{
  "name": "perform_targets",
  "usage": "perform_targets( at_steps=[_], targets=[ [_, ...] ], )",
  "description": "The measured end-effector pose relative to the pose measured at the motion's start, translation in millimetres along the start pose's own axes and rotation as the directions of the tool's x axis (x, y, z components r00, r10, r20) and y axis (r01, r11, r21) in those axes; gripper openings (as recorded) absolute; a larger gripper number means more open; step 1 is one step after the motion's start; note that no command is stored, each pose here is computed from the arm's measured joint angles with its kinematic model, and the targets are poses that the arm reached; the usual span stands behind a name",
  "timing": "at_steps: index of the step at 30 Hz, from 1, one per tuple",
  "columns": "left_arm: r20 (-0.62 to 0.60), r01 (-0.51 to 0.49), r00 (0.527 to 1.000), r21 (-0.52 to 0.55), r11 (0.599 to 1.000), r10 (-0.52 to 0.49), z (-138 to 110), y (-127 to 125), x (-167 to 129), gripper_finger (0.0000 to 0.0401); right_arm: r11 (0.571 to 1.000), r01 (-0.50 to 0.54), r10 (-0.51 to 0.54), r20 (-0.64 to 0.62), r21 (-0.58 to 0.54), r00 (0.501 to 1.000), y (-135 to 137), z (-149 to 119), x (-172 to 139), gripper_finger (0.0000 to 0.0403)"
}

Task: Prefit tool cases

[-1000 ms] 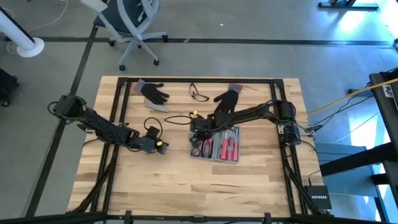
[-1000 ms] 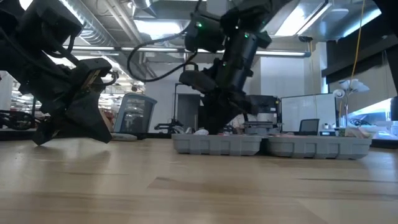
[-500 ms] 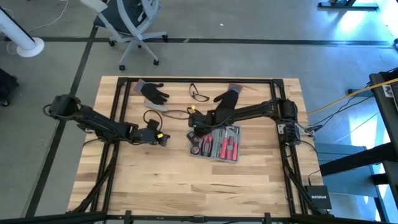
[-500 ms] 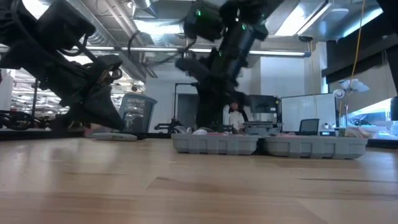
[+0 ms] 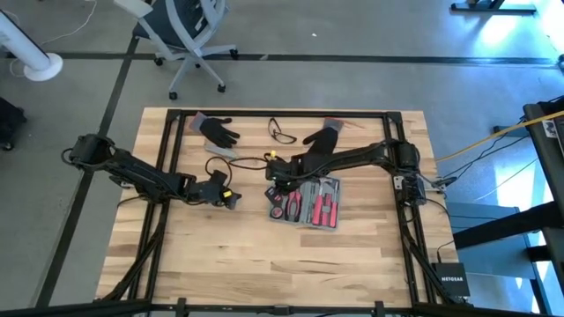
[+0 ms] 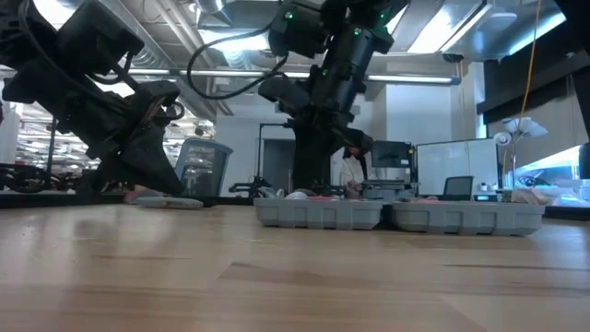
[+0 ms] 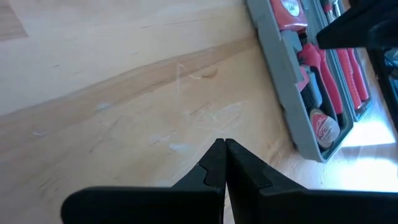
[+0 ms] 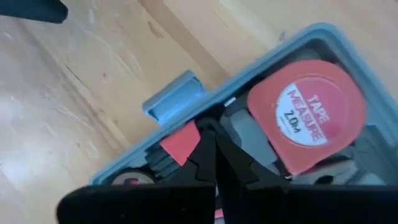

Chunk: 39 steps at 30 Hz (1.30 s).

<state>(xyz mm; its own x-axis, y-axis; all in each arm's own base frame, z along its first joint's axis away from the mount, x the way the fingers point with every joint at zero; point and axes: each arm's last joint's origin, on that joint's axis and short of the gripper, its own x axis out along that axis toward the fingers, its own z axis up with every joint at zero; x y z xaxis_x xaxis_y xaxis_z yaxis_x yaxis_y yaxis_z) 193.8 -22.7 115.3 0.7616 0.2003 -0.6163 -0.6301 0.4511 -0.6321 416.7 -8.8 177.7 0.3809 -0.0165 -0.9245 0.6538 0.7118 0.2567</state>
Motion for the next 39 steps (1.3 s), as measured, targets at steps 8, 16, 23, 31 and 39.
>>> perform_targets(
  at_steps=[8,16,23,31,39],
  targets=[
    [-0.007,0.004,1.000,0.000,1.000,-0.004,-0.1,-0.3,0.0,0.0000,1.000,0.006,-0.006,-0.035,-0.008,0.999,7.6,-10.7,17.4,0.0000],
    [-0.005,0.004,1.000,-0.004,1.000,-0.004,0.2,-0.4,-0.1,0.0000,1.000,-0.014,0.013,-0.077,-0.010,0.997,6.8,-12.5,41.6,0.0000],
    [0.004,0.002,1.000,-0.007,1.000,-0.002,2.1,-0.1,0.5,0.0000,0.999,-0.046,0.045,-0.049,-0.013,0.998,3.9,-4.8,19.3,0.0000],
    [0.007,-0.002,1.000,-0.004,1.000,0.002,3.0,0.3,0.7,0.0000,0.996,-0.092,0.091,0.045,0.004,0.995,10.6,9.5,1.4,0.0000],
    [0.005,-0.002,1.000,-0.005,1.000,0.002,2.9,0.4,0.7,0.0000,0.997,-0.063,0.062,0.026,0.049,0.998,0.4,-1.4,15.2,0.0000]
  ],
)
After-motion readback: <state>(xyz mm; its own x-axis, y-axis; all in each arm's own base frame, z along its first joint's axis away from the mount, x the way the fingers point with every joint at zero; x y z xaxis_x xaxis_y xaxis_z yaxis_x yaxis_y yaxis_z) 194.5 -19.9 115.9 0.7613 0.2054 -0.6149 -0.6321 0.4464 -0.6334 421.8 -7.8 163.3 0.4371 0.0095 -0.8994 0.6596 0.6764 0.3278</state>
